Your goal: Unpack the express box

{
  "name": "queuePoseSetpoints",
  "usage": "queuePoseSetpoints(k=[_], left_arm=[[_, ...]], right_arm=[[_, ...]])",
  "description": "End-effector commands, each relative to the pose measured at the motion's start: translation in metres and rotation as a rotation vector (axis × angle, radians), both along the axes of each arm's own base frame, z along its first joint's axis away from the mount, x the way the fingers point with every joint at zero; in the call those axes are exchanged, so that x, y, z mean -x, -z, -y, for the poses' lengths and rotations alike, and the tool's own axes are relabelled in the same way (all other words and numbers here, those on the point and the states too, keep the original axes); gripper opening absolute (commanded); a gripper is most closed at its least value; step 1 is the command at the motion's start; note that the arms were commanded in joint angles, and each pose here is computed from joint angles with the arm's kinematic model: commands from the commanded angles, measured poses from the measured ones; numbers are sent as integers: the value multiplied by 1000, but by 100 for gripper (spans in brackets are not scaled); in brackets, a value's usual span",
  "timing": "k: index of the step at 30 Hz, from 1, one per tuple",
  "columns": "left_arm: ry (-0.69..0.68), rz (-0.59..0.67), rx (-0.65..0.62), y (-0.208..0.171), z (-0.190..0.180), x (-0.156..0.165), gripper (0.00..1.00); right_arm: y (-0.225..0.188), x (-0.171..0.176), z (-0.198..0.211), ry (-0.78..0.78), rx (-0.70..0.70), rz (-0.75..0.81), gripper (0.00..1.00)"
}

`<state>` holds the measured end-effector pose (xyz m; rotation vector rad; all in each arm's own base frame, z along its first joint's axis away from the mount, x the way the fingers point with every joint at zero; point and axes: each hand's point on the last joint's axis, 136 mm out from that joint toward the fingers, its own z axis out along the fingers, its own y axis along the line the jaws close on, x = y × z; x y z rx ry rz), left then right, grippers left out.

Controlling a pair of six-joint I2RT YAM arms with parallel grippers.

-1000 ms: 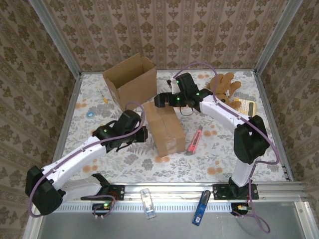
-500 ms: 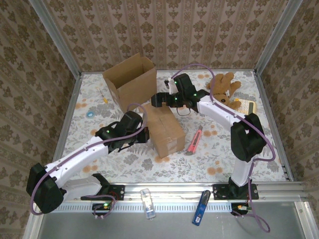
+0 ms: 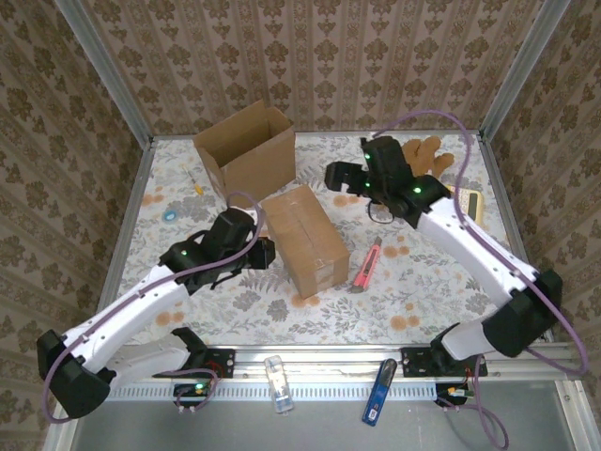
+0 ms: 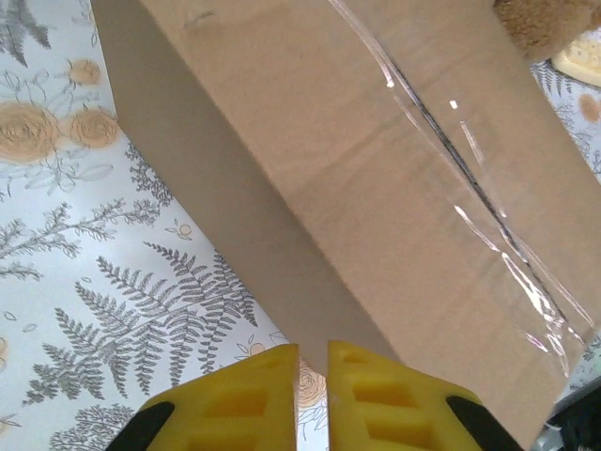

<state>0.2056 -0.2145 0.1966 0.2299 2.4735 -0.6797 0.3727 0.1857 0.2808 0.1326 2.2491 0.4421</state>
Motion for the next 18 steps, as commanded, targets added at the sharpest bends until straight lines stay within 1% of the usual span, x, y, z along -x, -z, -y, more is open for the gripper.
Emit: queuePoseSetpoints(k=[1, 3, 7, 10, 12, 15, 18], left_arm=[[4, 27, -32, -13, -13, 1, 19], [4, 34, -33, -17, -17, -1, 24], [-11, 52, -29, -26, -25, -8, 40], [-17, 66, -22, -32, -29, -13, 52], [-22, 71, -15, -34, -32, -16, 57], [-25, 76, 1, -37, -33, -20, 62], [-19, 70, 15, -35, -33, -21, 65]], right_arm=[[50, 41, 61, 196, 186, -194, 98], [63, 59, 72, 222, 204, -253, 98], [98, 90, 83, 262, 181, -375, 95], [132, 107, 77, 261, 129, -469, 93], [154, 113, 68, 250, 75, -519, 91], [181, 116, 55, 246, 5, -577, 88], [204, 119, 47, 255, -28, -628, 87]])
